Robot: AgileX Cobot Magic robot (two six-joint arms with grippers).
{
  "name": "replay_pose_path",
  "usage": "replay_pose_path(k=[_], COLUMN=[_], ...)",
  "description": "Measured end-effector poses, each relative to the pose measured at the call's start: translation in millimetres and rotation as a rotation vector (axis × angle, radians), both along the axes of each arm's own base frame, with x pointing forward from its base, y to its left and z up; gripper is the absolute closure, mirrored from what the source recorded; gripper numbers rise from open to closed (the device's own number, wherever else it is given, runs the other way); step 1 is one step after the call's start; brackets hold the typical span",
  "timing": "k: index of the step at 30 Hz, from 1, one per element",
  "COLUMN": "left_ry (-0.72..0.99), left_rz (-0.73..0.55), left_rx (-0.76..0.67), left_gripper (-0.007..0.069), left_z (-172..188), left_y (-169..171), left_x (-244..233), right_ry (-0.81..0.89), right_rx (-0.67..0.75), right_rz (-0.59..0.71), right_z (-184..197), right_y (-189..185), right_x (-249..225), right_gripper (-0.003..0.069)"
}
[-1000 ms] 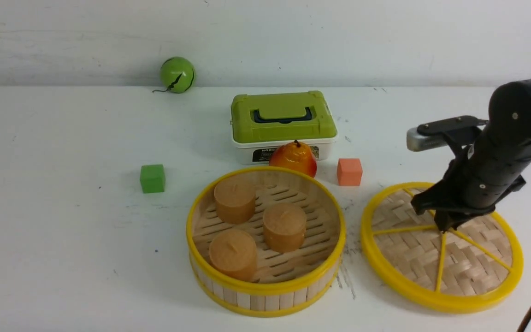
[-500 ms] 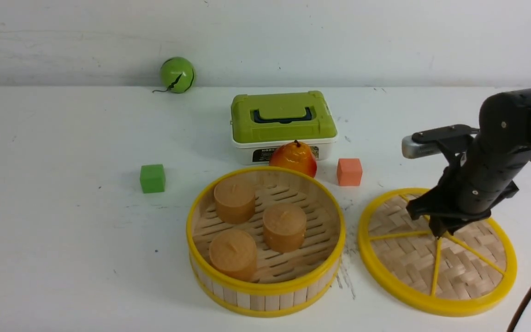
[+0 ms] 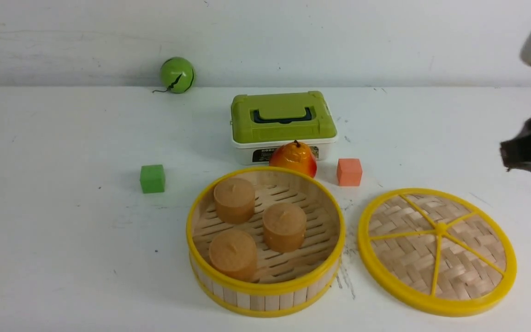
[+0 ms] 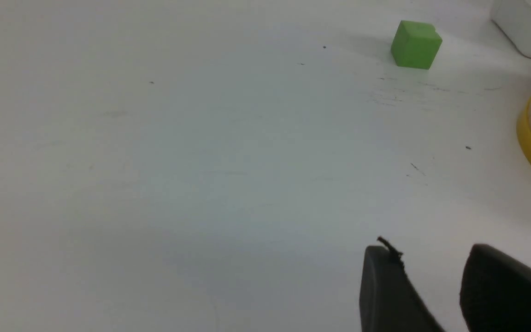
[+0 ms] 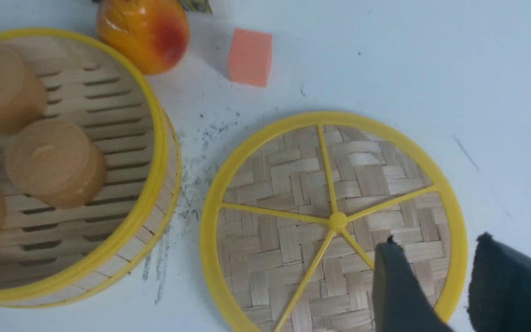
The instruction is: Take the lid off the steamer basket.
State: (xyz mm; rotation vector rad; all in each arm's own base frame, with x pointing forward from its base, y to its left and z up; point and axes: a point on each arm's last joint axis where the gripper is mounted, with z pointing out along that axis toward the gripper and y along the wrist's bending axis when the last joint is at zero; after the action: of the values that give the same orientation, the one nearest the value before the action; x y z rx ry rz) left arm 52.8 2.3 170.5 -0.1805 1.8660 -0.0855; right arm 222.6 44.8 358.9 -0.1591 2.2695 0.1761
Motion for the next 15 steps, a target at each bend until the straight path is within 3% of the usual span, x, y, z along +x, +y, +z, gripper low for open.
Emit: replay_pose_path(k=[2, 8, 15], left_ry=[0.000, 0.000, 0.000], left_rz=[0.000, 0.000, 0.000], left_rx=[0.000, 0.000, 0.000], left_gripper=[0.0386, 0.0386, 0.0386], left_z=[0.0, 0.0, 0.0], left_y=[0.0, 0.0, 0.0], left_x=[0.0, 0.0, 0.0], right_ry=[-0.058, -0.269, -0.325], right_rx=[0.011, 0.050, 0.061], right_rz=[-0.002, -0.011, -0.014], right_z=[4.2, -1.3, -7.5], right_y=[-3.2, -14.3, -17.8], right_x=[-16.9, -73.2, -91.6], right_gripper=[0.0477, 0.0650, 0.0680])
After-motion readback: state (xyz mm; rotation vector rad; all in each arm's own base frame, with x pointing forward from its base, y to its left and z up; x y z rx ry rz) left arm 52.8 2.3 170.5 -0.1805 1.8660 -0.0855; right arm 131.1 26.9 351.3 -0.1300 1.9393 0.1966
